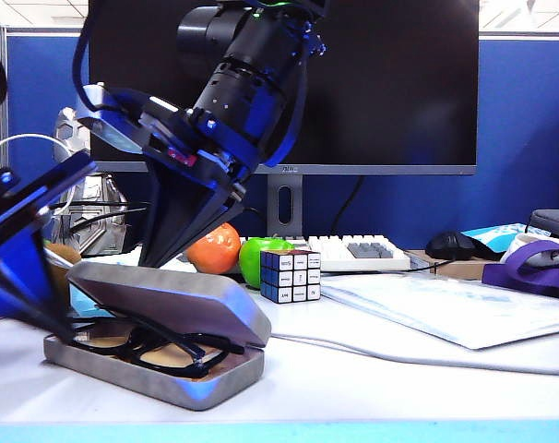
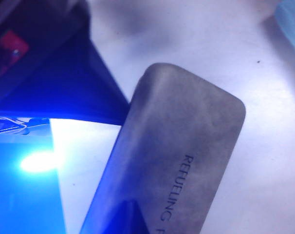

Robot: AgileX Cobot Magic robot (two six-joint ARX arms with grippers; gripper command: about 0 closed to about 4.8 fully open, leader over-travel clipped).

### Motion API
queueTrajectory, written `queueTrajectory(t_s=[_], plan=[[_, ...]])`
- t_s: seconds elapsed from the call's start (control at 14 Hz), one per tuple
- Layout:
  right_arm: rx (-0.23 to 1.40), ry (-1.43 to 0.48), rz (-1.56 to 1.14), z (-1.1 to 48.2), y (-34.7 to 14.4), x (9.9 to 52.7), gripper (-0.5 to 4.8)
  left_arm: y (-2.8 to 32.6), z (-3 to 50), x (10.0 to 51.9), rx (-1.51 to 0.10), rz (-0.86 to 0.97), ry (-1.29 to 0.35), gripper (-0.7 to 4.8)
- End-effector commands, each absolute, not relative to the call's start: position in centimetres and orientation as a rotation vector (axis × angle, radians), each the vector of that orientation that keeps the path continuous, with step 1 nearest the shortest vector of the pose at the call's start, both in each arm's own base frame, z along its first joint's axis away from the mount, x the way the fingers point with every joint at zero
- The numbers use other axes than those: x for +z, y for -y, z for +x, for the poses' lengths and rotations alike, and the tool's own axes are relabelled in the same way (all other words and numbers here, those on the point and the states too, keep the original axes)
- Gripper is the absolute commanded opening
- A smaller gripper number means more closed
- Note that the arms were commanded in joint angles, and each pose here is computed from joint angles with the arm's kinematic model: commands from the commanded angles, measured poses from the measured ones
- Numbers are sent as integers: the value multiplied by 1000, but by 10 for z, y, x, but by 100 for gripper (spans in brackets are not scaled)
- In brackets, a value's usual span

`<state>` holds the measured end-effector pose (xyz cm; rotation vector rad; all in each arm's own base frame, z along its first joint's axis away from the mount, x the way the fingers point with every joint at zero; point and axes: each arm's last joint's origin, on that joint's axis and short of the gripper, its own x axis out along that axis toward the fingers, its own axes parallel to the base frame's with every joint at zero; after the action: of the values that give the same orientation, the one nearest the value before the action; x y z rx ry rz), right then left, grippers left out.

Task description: Pick up the glasses, fold the temples of the glasses, place the glasses into the glasses case, and finally close the glasses case.

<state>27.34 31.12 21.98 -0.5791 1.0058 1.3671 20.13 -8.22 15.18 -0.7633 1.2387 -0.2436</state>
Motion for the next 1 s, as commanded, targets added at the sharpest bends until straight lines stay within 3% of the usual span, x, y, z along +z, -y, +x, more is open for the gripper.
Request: queueTrajectory(t_s=[0.07,1.0], plan=[[1376,-1025,-582,271,-311,218,-1,80,196,149,-221,-731,-1301,-6],[1402,-1081,-565,270,-313,207,-1,80,197,149,-192,-748,-1278,-6]])
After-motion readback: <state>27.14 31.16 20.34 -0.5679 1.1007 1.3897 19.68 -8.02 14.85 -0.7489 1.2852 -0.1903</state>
